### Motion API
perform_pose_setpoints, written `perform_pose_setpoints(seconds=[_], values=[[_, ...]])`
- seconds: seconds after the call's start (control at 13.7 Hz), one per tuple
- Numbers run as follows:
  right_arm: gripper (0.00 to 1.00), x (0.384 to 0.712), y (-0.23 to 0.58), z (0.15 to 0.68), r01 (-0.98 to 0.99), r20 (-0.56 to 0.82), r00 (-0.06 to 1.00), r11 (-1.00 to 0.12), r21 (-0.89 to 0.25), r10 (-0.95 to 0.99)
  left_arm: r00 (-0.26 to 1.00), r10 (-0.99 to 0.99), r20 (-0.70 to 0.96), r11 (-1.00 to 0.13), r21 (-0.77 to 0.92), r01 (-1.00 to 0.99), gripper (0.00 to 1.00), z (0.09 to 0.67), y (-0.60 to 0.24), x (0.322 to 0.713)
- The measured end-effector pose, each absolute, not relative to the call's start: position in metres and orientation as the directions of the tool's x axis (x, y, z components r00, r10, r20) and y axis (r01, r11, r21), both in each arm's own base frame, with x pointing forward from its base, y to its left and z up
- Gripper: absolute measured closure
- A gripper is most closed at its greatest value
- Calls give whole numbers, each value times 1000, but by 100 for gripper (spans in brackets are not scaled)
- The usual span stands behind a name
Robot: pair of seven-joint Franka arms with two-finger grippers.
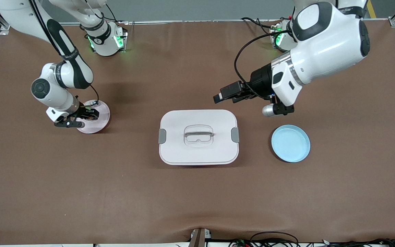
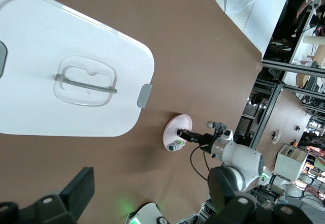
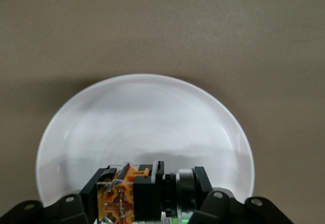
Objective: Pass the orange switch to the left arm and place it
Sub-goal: 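Grasp the switch with the right gripper while the left gripper approaches the box, then carry the switch over the box toward the left gripper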
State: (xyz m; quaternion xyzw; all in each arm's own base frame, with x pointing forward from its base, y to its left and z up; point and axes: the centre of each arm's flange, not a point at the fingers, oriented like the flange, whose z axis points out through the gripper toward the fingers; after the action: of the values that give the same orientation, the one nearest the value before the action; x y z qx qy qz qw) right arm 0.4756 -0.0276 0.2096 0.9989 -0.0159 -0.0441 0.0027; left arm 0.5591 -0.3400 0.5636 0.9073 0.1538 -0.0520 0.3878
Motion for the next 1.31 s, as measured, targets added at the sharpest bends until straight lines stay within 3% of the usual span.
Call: perform_pose_setpoints(seconds=[0.29,0.51,0.66,0.95,1.31], values=[[27,492,-30,259,-41,-105,994,-999,7,-41,977,133,-166,-700,682,211,0,551,-376,541],[27,509,-30,294,-134,-202,972,-989,-67,-118,995,49,-92,-723,684,99,0,528,-405,534],[27,530,-27,339,-200,-267,949,-973,-111,-165,999,16,-41,-721,692,40,0,512,-423,533],[27,557,7,417,-340,-319,900,-937,-85,-298,1000,26,16,-704,710,7,0,503,-456,520],[27,581,95,465,-608,-472,726,-787,-102,-500,994,96,-45,-661,744,98,0,493,-463,522]])
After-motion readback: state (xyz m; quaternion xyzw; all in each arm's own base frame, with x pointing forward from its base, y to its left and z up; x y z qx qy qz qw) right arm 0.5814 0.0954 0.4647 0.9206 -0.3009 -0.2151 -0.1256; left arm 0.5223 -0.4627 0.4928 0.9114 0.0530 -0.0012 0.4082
